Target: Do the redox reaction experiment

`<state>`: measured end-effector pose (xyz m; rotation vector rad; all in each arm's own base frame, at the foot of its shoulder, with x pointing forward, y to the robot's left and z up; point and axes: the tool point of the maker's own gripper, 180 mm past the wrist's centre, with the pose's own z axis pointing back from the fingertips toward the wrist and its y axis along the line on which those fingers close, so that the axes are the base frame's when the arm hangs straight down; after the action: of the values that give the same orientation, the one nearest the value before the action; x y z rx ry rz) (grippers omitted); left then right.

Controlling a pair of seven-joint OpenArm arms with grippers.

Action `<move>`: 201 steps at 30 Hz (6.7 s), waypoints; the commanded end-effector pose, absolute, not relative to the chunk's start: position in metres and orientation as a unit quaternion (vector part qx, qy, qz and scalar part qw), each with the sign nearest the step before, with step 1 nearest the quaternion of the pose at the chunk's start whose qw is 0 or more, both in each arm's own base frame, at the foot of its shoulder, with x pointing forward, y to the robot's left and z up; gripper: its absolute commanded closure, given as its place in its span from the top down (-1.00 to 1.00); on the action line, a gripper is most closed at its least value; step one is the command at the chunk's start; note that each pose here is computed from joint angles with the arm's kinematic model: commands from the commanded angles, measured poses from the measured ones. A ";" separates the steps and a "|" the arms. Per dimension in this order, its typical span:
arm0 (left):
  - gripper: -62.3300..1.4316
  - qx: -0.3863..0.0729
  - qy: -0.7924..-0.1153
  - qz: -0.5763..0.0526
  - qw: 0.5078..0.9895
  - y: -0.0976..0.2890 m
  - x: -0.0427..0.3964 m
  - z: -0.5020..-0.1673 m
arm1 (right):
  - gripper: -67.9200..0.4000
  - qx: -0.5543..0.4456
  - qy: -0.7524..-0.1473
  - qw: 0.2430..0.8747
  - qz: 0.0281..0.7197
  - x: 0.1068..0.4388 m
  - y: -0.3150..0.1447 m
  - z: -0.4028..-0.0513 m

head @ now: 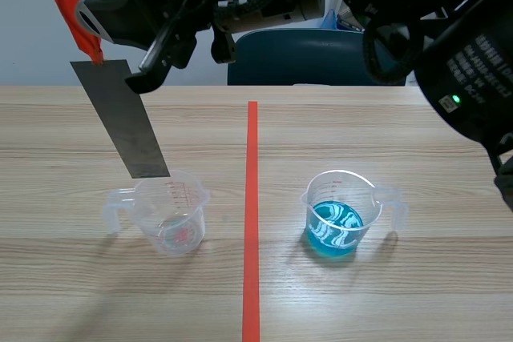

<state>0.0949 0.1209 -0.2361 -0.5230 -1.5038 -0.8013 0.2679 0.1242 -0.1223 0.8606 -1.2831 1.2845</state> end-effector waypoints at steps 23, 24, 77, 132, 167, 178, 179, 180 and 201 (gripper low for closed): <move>1.00 -0.234 -0.667 -0.342 0.620 0.117 0.096 -0.230 | -0.97 0.377 -0.526 0.567 0.510 0.291 0.127 -0.159; 1.00 -0.234 -0.667 -0.342 0.620 0.117 0.096 -0.230 | -0.97 0.375 -0.525 0.569 0.511 0.292 0.128 -0.163; 1.00 -0.234 -0.666 -0.342 0.620 0.117 0.096 -0.230 | -0.97 0.340 -0.492 0.588 0.544 0.298 0.132 -0.256; 1.00 -0.233 -0.666 -0.343 0.620 0.117 0.096 -0.230 | 0.52 0.378 -0.475 0.560 0.564 0.278 0.146 -0.249; 1.00 -0.233 -0.666 -0.343 0.620 0.117 0.096 -0.230 | 1.00 0.385 -0.481 0.555 0.559 0.276 0.148 -0.246; 1.00 -0.233 -0.666 -0.343 0.620 0.117 0.096 -0.230 | 1.00 0.385 -0.481 0.555 0.559 0.276 0.148 -0.246; 1.00 -0.233 -0.666 -0.343 0.620 0.117 0.096 -0.230 | 1.00 0.385 -0.481 0.555 0.559 0.276 0.148 -0.246; 1.00 -0.233 -0.666 -0.343 0.620 0.117 0.096 -0.230 | 1.00 0.386 -0.481 0.555 0.559 0.276 0.148 -0.246; 1.00 -0.233 -0.666 -0.343 0.620 0.117 0.096 -0.230 | 1.00 0.386 -0.481 0.554 0.558 0.276 0.148 -0.245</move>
<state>0.0955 0.1209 -0.2359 -0.5222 -1.5059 -0.8021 0.2770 0.1440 -0.2559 0.8793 -1.1103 1.3197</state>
